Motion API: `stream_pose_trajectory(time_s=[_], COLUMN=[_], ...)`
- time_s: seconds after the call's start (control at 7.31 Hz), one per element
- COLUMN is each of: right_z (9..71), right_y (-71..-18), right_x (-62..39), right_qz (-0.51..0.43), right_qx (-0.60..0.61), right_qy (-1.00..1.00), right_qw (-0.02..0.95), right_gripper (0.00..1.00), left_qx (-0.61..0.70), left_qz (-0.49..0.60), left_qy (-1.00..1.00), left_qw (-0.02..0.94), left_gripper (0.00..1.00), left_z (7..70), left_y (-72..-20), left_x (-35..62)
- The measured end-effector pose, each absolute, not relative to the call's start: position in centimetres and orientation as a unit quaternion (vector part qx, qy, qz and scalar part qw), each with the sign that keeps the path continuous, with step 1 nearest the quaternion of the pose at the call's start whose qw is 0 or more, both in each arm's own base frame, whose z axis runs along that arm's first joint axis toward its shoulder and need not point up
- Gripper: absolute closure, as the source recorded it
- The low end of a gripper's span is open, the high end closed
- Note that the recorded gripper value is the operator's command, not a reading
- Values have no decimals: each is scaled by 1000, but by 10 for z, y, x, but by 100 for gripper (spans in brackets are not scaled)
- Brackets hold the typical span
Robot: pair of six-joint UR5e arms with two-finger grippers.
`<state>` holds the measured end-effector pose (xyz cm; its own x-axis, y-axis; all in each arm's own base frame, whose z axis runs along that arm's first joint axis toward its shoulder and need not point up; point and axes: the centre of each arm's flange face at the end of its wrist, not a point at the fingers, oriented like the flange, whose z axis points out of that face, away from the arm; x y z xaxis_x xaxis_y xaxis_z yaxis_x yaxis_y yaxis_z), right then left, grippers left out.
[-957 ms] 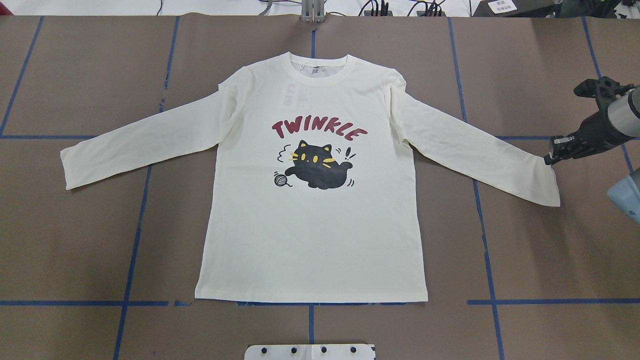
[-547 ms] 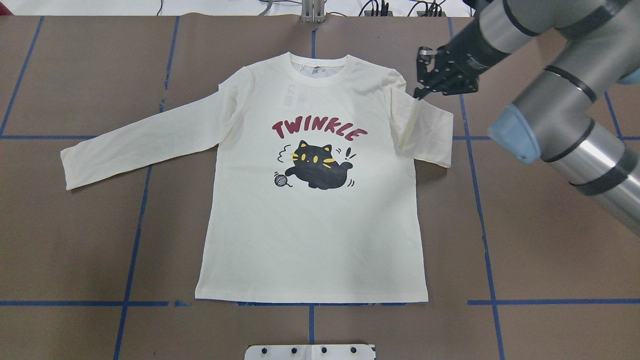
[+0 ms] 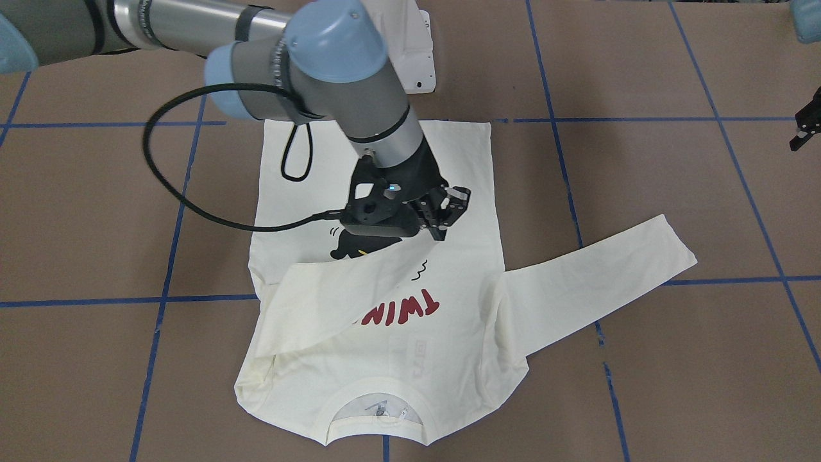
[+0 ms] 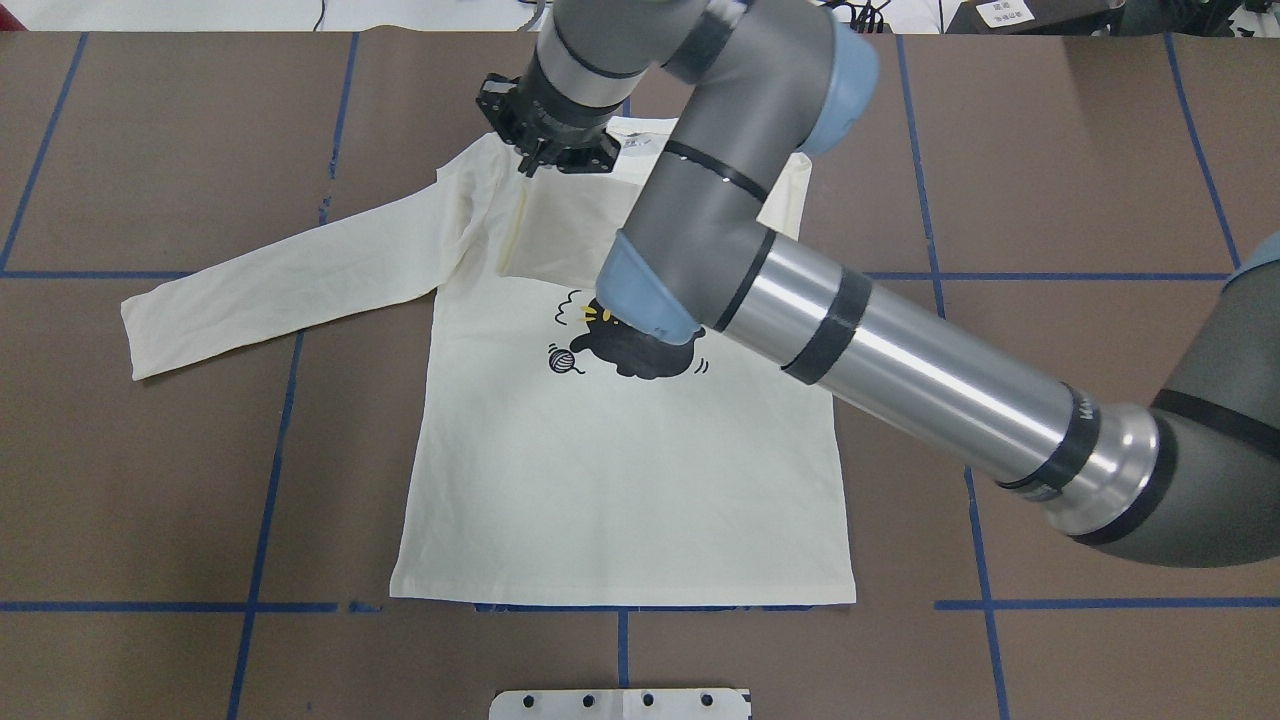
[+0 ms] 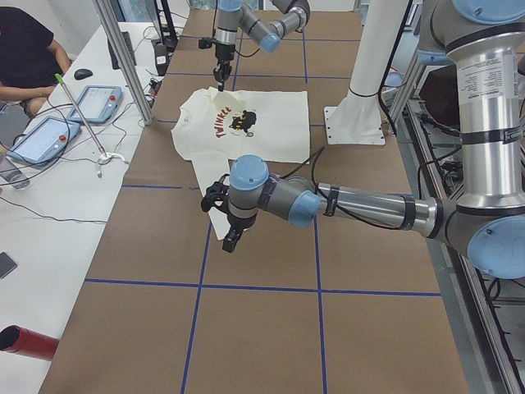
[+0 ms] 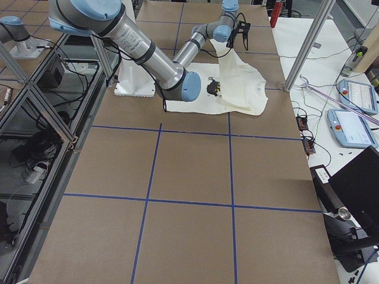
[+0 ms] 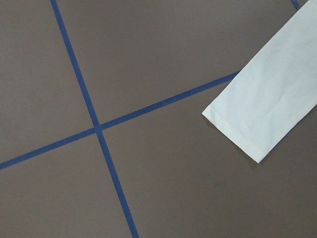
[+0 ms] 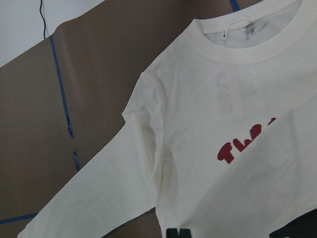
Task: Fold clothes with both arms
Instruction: 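Grasp the sleeve cuff with the right gripper and fold it across the chest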
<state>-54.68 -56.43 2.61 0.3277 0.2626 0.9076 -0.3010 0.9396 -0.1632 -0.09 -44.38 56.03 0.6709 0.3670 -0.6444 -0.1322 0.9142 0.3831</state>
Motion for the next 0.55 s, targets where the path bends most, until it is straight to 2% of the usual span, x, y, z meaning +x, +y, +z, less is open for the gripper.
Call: stream_pose_trajectory(time_s=[0.14,0.27,0.41,0.55], right_z=[22,21,21,22], right_y=[-555,-546,-539,-536], right_x=[-589,-616,-634,-646], right_qz=[183,189,192,194], right_qx=[29,37,43,45], right_qy=[-560,-560,-558,-555], right_qw=[808,806,806,807], right_gripper=[100,80,22,10], left_qx=[154,154,153,153], left_qz=[138,138,139,139], left_qy=[381,382,383,386], left_qw=[901,901,900,899], left_gripper=[0,0,0,0], left_z=[560,561,560,560], left_y=[-444,-444,-443,-443], left_x=[-1,-1,-1,0])
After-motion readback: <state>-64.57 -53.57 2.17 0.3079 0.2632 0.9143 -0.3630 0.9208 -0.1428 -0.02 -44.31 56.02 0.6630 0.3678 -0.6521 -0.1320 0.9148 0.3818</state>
